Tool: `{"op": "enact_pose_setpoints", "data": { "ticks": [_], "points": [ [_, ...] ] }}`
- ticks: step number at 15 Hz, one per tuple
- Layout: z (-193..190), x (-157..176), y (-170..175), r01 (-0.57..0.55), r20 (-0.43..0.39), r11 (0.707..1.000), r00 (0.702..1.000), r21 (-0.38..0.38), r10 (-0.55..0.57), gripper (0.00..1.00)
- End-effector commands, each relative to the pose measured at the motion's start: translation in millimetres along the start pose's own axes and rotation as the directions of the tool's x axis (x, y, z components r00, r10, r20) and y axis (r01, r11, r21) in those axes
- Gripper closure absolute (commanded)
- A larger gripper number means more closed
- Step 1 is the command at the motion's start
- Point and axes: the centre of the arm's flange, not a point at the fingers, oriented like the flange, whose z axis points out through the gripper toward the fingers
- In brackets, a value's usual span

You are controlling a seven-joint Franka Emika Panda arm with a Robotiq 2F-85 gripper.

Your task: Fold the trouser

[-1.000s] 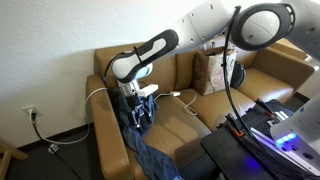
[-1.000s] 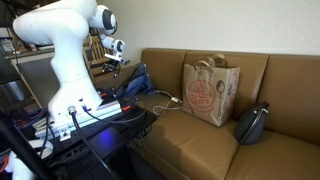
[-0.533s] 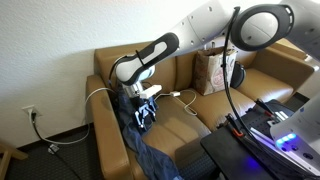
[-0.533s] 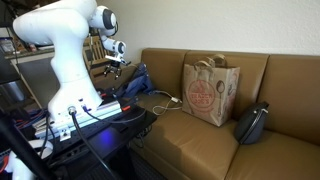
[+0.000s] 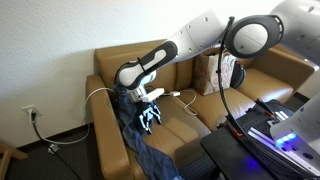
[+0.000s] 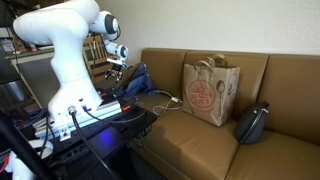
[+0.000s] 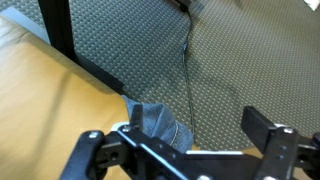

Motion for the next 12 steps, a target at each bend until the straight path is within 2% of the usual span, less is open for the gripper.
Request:
{"op": "enact_pose_setpoints", "data": {
  "ticks": [1,2,7,8,10,12],
  "points": [
    [-2.5,10.9,0.8,-0.01,-0.013,1.0,1.0,0.007,0.011,0.0],
    [-5.0,0.4,6.5,0.008,-0.056,1.0,0.998,0.025,-0.006,0.0],
    [-21.6,-9.6,24.6,-0.029,-0.129,0.998,0.991,0.064,0.037,0.0],
    [-28.3,-23.8,23.7,-0.073,-0.189,0.997,0.979,0.02,0.075,0.0],
    [-38.7,-50.2,-3.6,-0.133,-0.296,0.991,0.948,-0.018,0.122,0.0],
    [-39.7,-54.3,-36.5,-0.169,-0.381,0.984,0.915,-0.056,0.135,0.0]
  ]
}}
